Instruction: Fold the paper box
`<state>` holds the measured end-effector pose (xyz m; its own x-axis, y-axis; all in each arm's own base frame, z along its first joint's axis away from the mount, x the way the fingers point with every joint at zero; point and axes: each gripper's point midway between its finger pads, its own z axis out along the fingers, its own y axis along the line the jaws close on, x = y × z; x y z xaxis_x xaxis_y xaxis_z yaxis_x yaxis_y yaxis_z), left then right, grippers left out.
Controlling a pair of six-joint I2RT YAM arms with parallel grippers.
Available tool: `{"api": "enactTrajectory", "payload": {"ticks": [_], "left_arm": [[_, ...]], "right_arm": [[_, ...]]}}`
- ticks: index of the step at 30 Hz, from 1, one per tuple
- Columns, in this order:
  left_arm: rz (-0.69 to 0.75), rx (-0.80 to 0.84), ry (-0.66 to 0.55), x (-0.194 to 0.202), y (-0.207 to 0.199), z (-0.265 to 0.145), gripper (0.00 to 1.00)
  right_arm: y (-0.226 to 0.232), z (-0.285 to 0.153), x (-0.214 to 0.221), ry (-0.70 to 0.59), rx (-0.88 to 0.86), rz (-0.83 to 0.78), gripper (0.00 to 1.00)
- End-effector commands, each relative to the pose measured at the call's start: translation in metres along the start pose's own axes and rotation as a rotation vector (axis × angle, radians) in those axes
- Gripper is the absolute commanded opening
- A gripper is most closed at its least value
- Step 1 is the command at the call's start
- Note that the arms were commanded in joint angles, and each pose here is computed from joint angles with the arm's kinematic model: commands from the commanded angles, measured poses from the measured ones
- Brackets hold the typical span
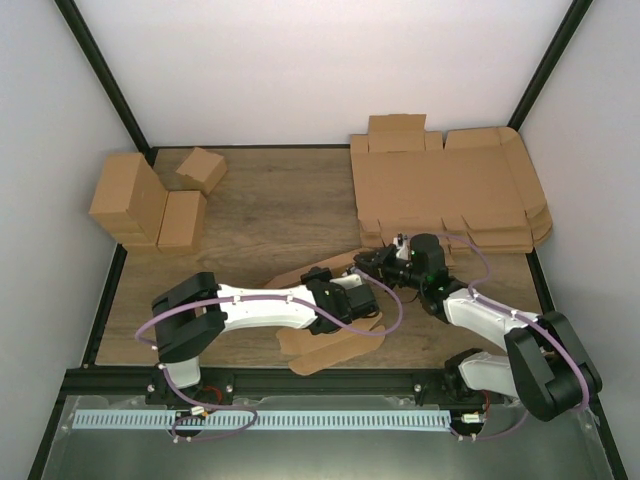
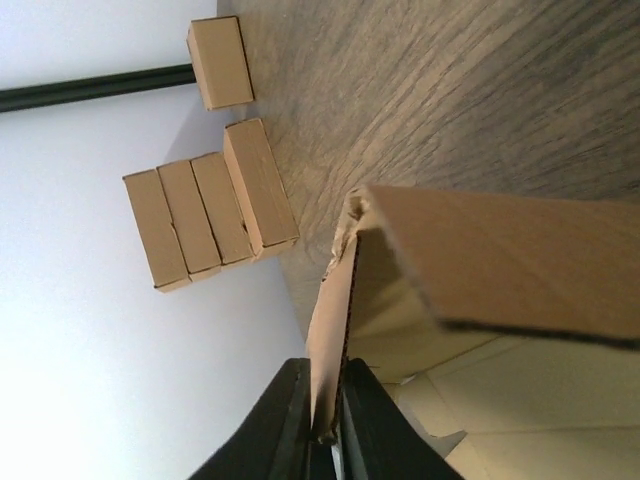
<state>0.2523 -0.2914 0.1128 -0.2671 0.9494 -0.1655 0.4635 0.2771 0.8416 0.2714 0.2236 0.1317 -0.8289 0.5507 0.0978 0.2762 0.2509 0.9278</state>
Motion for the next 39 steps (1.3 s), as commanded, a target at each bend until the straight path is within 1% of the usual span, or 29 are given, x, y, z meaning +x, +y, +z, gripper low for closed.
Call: {"api": "enactTrajectory", "payload": {"ticks": [1, 3, 4, 5, 7, 10, 11, 14, 15, 19, 22, 24, 29, 31, 33, 36, 39], "left_arm": [[-0.018, 0.066, -0.001, -0.005, -0.006, -0.007, 0.08], [-0.021, 0.136, -0.005, -0.007, -0.010, -0.013, 0.14], [-0.014, 0.185, -0.007, -0.007, -0.015, -0.016, 0.18], [-0.006, 0.231, -0.008, -0.007, -0.019, -0.020, 0.24], [0.003, 0.287, 0.005, -0.004, -0.024, -0.026, 0.46], [-0.017, 0.349, 0.008, -0.005, -0.023, -0.036, 0.88], [-0.033, 0.372, -0.002, -0.007, -0.021, -0.041, 0.99], [-0.138, 0.456, -0.068, -0.022, -0.006, -0.061, 1.00], [-0.191, 0.515, -0.103, -0.029, 0.000, -0.070, 1.00], [-0.420, 0.761, -0.214, -0.048, 0.041, -0.091, 1.00], [-0.522, 0.884, -0.283, -0.047, 0.071, -0.093, 1.00], [-0.545, 0.985, -0.288, -0.040, 0.076, -0.089, 1.00], [-0.615, 1.202, -0.232, -0.027, 0.069, -0.055, 1.00], [-0.628, 1.280, -0.233, -0.025, 0.064, -0.048, 1.00], [-0.614, 1.317, -0.239, -0.026, 0.058, -0.044, 1.00], [-0.592, 1.343, -0.207, -0.025, 0.042, -0.034, 1.00], [-0.565, 1.370, -0.160, -0.020, 0.027, -0.027, 0.94]], "right_arm": [[0.019, 0.001, -0.001, -0.006, -0.030, -0.042, 0.09], [0.017, 0.001, -0.001, -0.007, -0.025, -0.044, 0.06], [0.018, 0.001, -0.002, -0.011, -0.022, -0.052, 0.04], [0.019, 0.001, -0.003, -0.017, -0.018, -0.066, 0.03], [0.022, -0.001, -0.006, -0.041, -0.006, -0.091, 0.01], [0.025, -0.005, -0.010, -0.073, -0.002, -0.111, 0.01], [0.026, -0.005, -0.010, -0.073, -0.002, -0.113, 0.01], [0.023, -0.003, -0.008, -0.056, 0.002, -0.119, 0.01], [0.022, -0.002, -0.007, -0.047, 0.003, -0.123, 0.01], [0.020, -0.003, -0.005, -0.041, -0.003, -0.159, 0.01], [0.021, -0.006, -0.003, -0.039, -0.010, -0.205, 0.01], [0.023, -0.006, 0.000, -0.029, -0.018, -0.240, 0.01], [0.026, -0.011, 0.006, -0.012, -0.033, -0.314, 0.02], [0.025, -0.012, 0.007, -0.010, -0.028, -0.342, 0.02], [0.024, -0.013, 0.008, -0.004, -0.023, -0.358, 0.02], [0.021, -0.013, 0.010, 0.004, -0.026, -0.369, 0.02], [0.019, -0.012, 0.011, 0.013, -0.032, -0.377, 0.02]]}}
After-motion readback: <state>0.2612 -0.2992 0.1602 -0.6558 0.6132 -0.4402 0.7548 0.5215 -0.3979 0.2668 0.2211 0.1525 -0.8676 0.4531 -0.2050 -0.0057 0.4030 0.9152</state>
